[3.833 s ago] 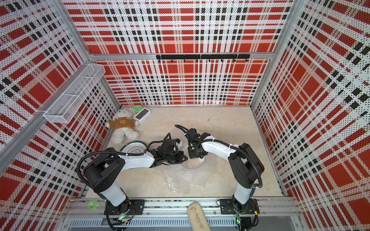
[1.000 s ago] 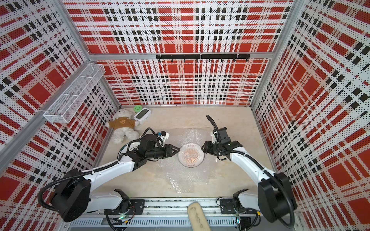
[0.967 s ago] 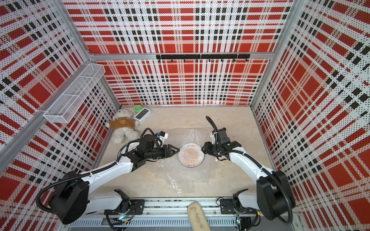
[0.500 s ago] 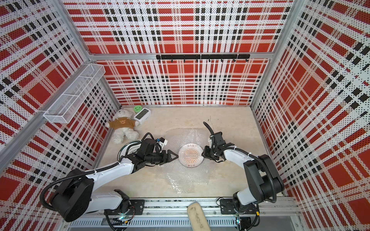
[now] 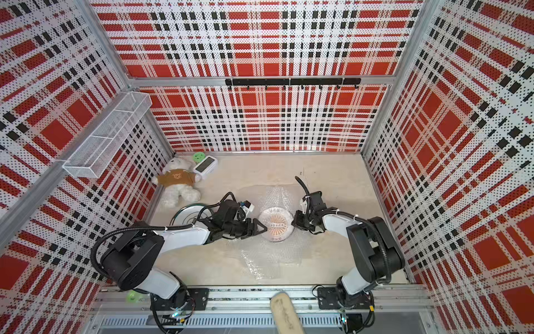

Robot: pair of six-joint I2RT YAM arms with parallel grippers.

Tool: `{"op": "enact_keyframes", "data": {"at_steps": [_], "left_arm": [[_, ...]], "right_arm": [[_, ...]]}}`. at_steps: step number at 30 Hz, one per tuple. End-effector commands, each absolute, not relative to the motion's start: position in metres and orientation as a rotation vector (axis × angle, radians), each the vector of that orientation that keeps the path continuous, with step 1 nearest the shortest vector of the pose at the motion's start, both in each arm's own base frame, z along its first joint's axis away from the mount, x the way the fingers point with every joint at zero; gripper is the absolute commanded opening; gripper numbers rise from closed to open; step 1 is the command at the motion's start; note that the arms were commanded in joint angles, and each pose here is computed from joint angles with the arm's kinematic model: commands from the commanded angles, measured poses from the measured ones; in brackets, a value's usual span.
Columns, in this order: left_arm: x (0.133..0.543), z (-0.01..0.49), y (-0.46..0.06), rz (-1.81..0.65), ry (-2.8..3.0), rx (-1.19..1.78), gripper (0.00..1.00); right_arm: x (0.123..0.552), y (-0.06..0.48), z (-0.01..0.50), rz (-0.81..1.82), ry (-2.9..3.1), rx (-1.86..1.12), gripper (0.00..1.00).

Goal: Unpack dinner plates from bubble wrap
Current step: Unwrap the bubble wrap.

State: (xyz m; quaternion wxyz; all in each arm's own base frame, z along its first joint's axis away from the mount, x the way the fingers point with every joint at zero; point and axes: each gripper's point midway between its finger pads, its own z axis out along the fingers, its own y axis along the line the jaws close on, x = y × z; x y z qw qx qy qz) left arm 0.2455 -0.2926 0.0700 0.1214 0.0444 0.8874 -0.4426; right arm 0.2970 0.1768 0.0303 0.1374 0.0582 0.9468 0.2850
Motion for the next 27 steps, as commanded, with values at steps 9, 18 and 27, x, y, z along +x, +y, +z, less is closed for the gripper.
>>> {"op": "enact_keyframes", "data": {"at_steps": [9,18,27], "left_arm": [[0.253,0.151,-0.265,-1.287,2.341,0.151,0.78],[0.241,0.175,-0.220,-1.082,2.082,0.114,0.99],[0.232,0.192,-0.229,-0.874,1.847,0.256,0.99]], "right_arm": [[0.299,0.171,0.083,0.812,2.669,0.171,0.00],[0.328,0.159,0.180,0.936,2.450,0.327,0.00],[0.346,0.157,0.274,1.036,2.296,0.332,0.00]]}}
